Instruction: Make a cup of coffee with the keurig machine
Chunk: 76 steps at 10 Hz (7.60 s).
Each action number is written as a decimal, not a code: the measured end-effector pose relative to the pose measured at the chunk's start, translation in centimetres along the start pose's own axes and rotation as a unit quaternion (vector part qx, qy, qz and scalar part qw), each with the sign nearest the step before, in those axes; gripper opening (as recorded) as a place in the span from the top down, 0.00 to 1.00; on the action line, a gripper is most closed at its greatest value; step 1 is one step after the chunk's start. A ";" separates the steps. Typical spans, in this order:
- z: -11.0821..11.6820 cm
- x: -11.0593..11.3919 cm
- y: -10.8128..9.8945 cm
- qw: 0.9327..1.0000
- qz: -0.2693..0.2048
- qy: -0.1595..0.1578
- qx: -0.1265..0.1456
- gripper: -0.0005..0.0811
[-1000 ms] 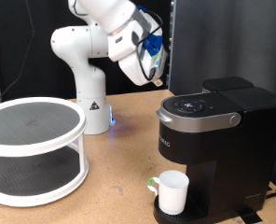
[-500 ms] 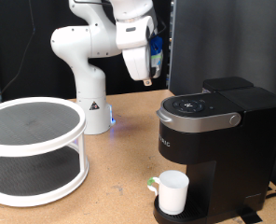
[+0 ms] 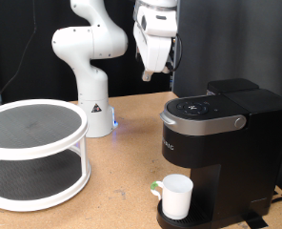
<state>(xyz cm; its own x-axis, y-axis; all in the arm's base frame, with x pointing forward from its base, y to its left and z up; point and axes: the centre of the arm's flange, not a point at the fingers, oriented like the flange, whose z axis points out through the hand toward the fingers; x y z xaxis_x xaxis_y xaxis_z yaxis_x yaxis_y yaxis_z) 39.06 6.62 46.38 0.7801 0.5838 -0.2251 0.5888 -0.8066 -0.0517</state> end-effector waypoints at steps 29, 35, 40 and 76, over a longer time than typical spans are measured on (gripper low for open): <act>-7.0 13.7 1.0 0.993 -0.023 0.084 -0.075 0.00; -3.1 14.0 1.0 0.988 -0.019 0.126 -0.092 0.51; -1.0 12.9 0.9 0.981 0.002 0.161 -0.106 0.99; 0.2 14.9 4.4 0.998 0.020 0.050 -0.040 0.98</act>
<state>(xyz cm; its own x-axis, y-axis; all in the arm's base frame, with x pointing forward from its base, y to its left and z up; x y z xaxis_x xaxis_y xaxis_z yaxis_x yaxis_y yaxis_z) 53.22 11.72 42.57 0.8186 0.5602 -0.1265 0.5680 -0.8223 0.0344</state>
